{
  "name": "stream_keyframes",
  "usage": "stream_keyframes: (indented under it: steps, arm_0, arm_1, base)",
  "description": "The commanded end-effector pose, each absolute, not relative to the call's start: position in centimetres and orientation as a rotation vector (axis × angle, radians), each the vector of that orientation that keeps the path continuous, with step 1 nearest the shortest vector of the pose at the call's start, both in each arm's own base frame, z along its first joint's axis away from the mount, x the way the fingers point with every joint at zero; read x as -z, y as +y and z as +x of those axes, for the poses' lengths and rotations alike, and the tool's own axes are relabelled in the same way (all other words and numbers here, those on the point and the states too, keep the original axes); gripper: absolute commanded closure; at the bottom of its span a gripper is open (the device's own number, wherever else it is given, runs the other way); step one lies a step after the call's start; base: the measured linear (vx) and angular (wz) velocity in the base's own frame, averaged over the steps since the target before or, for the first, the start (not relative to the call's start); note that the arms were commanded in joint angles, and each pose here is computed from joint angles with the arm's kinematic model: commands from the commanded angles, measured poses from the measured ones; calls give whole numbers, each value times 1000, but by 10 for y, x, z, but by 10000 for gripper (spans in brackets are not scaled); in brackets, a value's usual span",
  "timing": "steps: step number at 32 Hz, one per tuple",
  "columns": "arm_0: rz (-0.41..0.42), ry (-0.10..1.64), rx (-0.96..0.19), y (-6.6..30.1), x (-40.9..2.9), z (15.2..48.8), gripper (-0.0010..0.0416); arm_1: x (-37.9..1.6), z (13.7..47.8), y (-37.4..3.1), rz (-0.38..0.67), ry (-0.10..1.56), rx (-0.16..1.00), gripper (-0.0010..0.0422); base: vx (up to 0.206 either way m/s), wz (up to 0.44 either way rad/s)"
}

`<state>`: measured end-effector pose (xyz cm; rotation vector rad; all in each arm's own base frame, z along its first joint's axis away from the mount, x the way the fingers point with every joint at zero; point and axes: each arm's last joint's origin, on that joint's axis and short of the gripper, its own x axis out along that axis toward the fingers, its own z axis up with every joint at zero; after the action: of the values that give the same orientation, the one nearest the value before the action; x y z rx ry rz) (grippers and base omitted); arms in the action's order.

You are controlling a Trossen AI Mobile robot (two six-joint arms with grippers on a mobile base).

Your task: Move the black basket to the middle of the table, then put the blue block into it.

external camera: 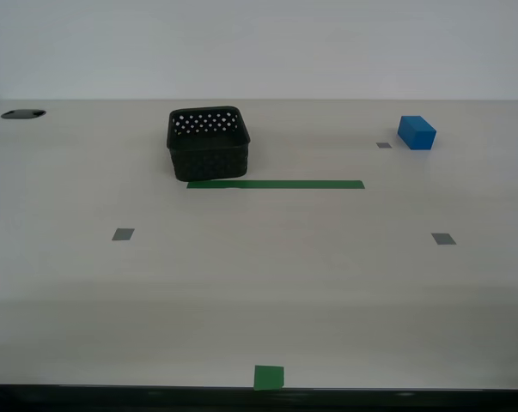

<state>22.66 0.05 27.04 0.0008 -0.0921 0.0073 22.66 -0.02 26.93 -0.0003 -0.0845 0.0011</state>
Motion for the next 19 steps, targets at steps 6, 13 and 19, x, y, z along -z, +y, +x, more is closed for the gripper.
stream_keyframes:
  steps: [6,13,19]
  arm_0:
    - [2,-96,-8,1,-271,227,405]
    - [1,-96,-8,1,-271,227,405]
    - [2,-96,-8,1,-271,227,405]
  arm_1:
    - [-275,227,0,0,-105,0,412]
    - [-290,236,-1,-131,189,-10,412]
    - [-312,252,-4,-136,503,19,412]
  base:
    - [0,0]
    - [0,0]
    - [0,0]
